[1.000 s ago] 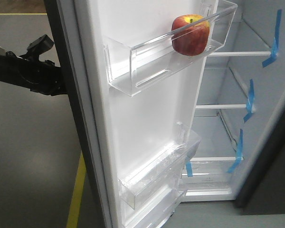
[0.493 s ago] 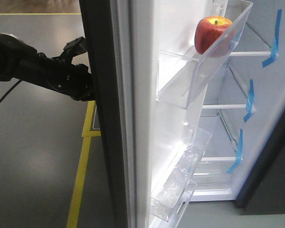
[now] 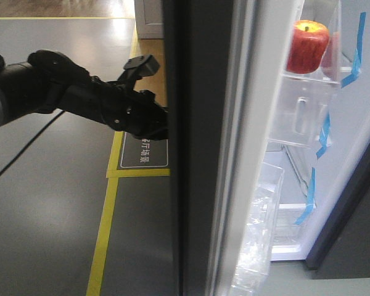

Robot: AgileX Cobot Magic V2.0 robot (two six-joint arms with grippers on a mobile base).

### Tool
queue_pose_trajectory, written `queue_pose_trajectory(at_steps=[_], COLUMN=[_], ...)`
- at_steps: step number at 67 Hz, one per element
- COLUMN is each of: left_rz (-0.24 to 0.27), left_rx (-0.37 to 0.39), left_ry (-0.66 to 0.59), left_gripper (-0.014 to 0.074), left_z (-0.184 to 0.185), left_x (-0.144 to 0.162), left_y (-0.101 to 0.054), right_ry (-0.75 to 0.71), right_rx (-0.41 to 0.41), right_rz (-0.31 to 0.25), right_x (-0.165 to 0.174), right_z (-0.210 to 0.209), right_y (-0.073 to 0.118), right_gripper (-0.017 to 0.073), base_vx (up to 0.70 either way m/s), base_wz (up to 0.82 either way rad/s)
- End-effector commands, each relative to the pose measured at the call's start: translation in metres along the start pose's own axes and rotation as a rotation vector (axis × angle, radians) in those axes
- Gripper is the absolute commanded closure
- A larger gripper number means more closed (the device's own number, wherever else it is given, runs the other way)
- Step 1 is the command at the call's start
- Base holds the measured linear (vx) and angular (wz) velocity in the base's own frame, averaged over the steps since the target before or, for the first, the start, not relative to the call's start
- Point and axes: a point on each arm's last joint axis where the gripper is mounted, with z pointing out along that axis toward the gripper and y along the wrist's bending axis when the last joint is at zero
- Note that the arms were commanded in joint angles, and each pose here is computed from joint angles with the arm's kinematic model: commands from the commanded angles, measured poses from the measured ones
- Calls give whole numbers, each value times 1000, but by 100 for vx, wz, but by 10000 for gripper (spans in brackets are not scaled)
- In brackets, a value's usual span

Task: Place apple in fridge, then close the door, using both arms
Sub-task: 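Push the fridge door shut with the left gripper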

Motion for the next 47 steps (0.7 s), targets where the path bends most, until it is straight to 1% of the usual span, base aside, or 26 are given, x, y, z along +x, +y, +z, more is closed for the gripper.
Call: queue_pose_trajectory(at_steps=[1, 10, 17, 24, 32, 37, 40, 42, 45, 47], left_rz=[48, 90, 116, 131, 138, 157, 175, 173, 196, 195], left_rx=[111, 166, 181, 183, 185, 164, 128, 106, 46, 18], left_ry=[-118, -117, -105, -93, -81, -68, -50, -39, -16, -7], left_gripper=[600, 600, 600, 600, 600, 600, 600, 600, 600, 600], left_z=[-10, 2, 11, 14, 14, 12, 8, 6, 0, -4], left_x=[-18, -15, -12, -10, -9, -8, -7, -6, -5, -5], left_y=[-47, -68, -80, -85, -85, -86, -85, -85, -86, -87], right_ry=[-62, -63, -63, -63, -63, -63, -63, -63, -63, -63], right_rx=[-6, -5, -5, -5, -5, -5, -5, -5, -5, -5], right_rz=[6, 6, 6, 6, 6, 6, 6, 6, 6, 6], right_x=[-10, -10, -10, -10, -10, -10, -10, -10, -10, -10], right_z=[-3, -3, -3, -3, -3, -3, -3, -3, -3, -3], right_y=[3, 3, 3, 3, 3, 3, 3, 3, 3, 3], right_gripper=[4, 4, 4, 4, 4, 4, 4, 4, 4, 4], base_vx=[0, 0, 0, 0, 0, 0, 0, 0, 0, 0], base_wz=[0, 0, 0, 0, 0, 0, 0, 0, 0, 0])
